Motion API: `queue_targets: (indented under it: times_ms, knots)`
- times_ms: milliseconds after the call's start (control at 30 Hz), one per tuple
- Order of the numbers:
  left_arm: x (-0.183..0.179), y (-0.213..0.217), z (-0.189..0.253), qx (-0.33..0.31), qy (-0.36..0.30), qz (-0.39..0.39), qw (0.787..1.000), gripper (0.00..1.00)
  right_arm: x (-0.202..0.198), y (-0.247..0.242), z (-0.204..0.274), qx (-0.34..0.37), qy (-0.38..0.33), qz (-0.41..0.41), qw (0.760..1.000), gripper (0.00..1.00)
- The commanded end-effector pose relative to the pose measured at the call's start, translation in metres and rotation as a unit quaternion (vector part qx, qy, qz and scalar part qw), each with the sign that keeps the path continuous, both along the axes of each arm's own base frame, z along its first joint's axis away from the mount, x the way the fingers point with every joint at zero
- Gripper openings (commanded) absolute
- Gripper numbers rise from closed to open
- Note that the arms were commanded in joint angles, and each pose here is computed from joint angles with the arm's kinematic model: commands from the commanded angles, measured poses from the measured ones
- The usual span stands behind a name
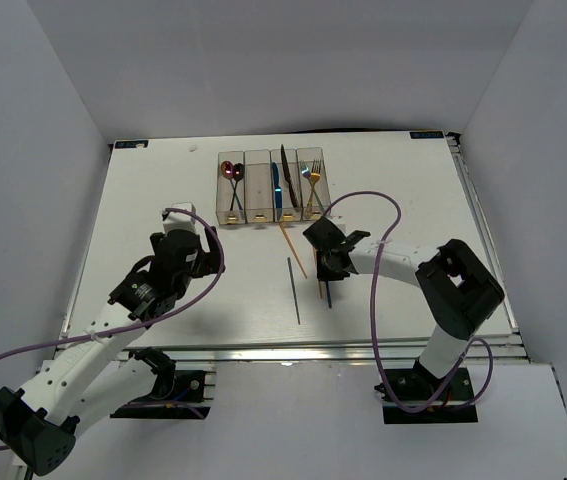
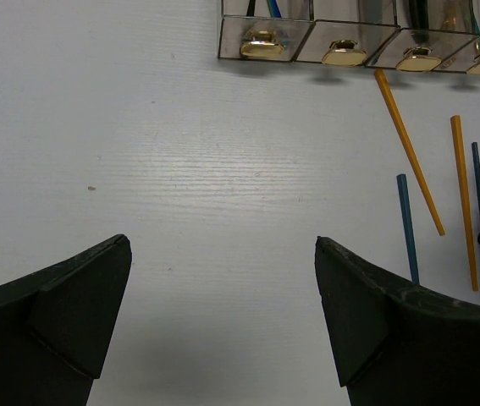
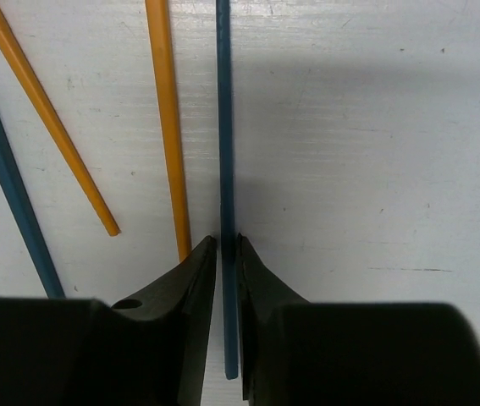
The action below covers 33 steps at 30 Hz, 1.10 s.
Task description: Sort the eating utensils into containers
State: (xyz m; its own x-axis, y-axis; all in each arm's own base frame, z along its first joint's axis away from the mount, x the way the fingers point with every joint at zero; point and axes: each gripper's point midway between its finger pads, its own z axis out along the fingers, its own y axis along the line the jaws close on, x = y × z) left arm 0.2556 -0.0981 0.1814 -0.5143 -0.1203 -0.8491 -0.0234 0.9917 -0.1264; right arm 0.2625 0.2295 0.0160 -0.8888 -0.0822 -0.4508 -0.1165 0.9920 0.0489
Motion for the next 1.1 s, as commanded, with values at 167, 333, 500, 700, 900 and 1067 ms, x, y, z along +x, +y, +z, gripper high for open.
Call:
queue_targets:
  times_ms: [167,333,500,700,900,1067]
  knots:
    - [0.0,-0.01,0.005,-0.023,0.001,-0.011,1.0,0.98,-0.01,-0.011,-0.014,-0.027,0.024,0.009,0.999,0.0]
    - [0.001,-0.085,0.021,-0.182,0.023,-0.108,0.977,0.98,-0.006,-0.005,0.026,0.014,-0.015,0.013,1.0,0.0]
    - [-0.026,-0.176,0.068,-0.43,-0.003,-0.254,0.866,0.98,-0.008,0.034,0.111,0.186,-0.102,0.066,0.975,0.0]
    - [-0.031,-0.223,0.073,-0.436,-0.01,-0.269,0.859,0.98,-0.037,0.08,0.175,0.36,-0.122,0.161,0.911,0.0]
    - [-0.021,-0.228,0.06,-0.402,-0.011,-0.231,0.886,0.91,-0.045,0.089,0.2,0.397,-0.138,0.18,0.889,0.0]
    - [-0.014,-0.218,0.053,-0.37,-0.014,-0.207,0.906,0.82,-0.044,0.086,0.2,0.39,-0.143,0.174,0.893,0.0]
